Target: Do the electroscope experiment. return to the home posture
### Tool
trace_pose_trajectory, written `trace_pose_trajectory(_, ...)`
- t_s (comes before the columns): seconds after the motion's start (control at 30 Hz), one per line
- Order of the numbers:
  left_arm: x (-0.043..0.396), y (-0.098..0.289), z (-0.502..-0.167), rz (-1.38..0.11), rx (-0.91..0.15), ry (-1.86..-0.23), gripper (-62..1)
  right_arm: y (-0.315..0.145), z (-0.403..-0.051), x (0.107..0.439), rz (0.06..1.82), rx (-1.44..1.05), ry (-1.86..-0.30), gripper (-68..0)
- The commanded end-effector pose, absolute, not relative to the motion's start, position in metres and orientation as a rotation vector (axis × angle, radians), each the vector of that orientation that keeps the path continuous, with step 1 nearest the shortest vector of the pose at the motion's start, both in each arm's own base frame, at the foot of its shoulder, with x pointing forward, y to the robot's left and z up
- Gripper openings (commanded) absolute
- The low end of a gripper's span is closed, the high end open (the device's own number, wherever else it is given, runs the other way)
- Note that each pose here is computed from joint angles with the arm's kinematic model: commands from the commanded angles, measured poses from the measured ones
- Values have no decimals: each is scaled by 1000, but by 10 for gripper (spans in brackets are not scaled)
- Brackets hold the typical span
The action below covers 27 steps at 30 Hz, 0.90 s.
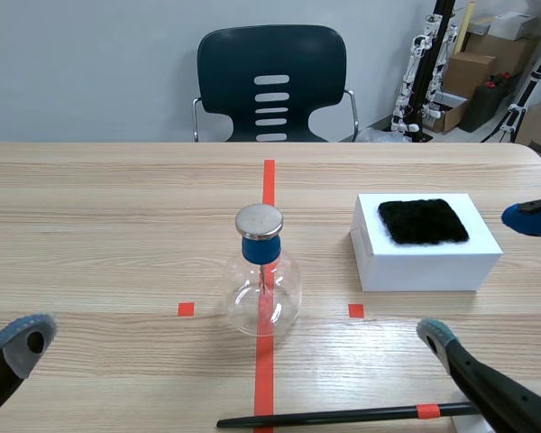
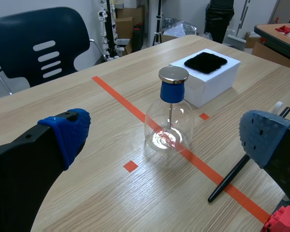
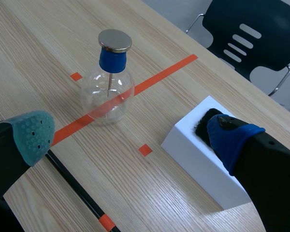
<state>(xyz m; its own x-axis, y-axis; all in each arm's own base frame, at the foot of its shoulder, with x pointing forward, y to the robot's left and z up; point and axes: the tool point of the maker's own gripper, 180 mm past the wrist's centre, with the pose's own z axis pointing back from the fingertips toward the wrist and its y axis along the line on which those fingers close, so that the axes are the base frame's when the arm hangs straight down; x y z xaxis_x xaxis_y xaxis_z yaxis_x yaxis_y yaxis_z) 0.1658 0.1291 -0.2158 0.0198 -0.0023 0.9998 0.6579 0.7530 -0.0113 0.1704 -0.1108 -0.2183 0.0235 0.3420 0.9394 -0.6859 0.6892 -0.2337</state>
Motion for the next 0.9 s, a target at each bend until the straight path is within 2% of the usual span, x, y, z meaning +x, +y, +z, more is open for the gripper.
trace_pose_trajectory(0.0, 163, 127, -214, -539, -578, -1481, 14, -110, -212, 172, 810, 326, -1351, 4)
trace_pose_trajectory(0.3, 162, 128, -219, -606, -550, -1461, 14, -110, -212, 172, 810, 326, -1350, 4)
trace_pose_trajectory(0.87, 163, 130, -218, -594, -546, -1463, 14, -110, -212, 172, 810, 326, -1350, 4)
